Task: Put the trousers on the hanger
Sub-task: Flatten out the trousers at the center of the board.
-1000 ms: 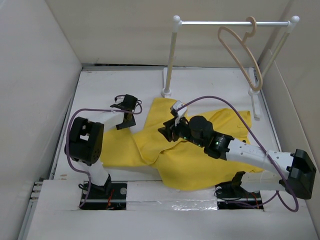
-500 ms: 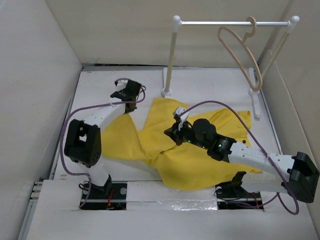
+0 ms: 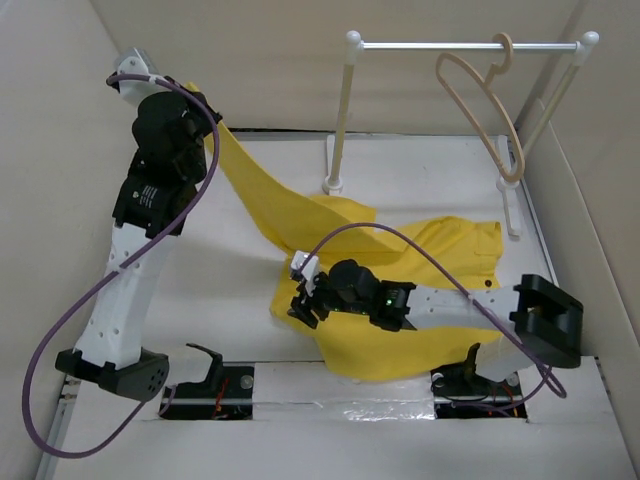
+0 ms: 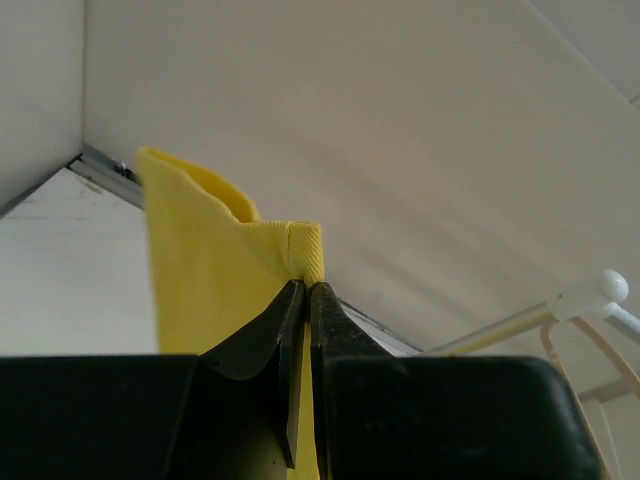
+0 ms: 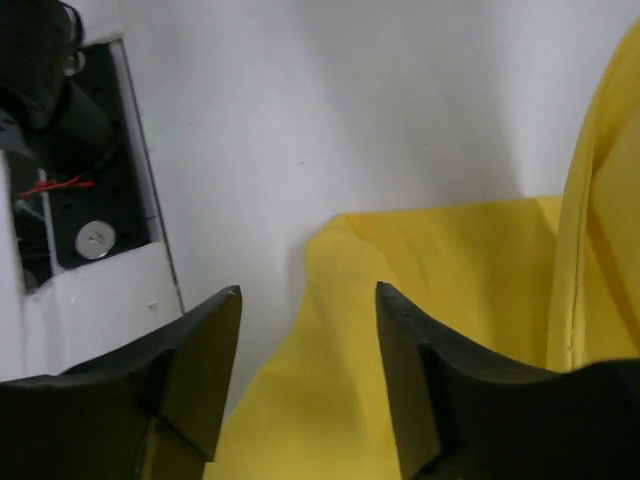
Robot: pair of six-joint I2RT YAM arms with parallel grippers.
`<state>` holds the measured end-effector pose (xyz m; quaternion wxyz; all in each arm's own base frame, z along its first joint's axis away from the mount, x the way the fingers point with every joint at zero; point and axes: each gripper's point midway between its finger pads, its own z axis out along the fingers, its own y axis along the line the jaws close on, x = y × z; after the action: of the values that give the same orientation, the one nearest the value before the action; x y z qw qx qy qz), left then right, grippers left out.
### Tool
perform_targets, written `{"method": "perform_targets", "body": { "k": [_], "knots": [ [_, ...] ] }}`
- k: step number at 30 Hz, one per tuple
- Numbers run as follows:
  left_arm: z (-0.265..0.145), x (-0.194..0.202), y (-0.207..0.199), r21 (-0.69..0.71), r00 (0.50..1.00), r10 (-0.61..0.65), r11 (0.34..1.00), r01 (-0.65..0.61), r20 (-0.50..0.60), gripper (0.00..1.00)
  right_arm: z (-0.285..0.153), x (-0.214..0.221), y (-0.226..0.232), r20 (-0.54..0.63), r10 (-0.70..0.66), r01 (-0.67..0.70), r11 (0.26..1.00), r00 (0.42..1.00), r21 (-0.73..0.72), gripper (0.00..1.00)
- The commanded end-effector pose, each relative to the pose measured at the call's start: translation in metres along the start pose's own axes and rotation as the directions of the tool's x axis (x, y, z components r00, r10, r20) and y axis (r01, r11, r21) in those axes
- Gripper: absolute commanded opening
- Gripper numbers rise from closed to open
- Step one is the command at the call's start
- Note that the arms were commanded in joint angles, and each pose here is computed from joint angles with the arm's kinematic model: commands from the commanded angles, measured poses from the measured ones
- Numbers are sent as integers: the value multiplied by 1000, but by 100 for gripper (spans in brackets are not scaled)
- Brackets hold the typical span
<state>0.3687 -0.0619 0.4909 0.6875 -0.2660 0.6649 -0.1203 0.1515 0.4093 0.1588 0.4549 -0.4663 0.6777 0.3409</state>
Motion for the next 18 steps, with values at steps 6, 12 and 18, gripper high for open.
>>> {"method": "perform_targets", "body": {
  "k": [6,12,18],
  "knots": [
    [15,-2,-26,102,1000,7,995,-6,-6,0,68,8,-45,-104,-18,42,971,994,236,84],
    [19,7,-30,129,999,24,991,-20,-25,0,100,60,-49,-305,-24,119,947,952,298,84],
    [22,16,-25,122,998,48,992,-44,-27,0,103,103,-56,-413,33,143,910,910,389,77]
  ]
}}
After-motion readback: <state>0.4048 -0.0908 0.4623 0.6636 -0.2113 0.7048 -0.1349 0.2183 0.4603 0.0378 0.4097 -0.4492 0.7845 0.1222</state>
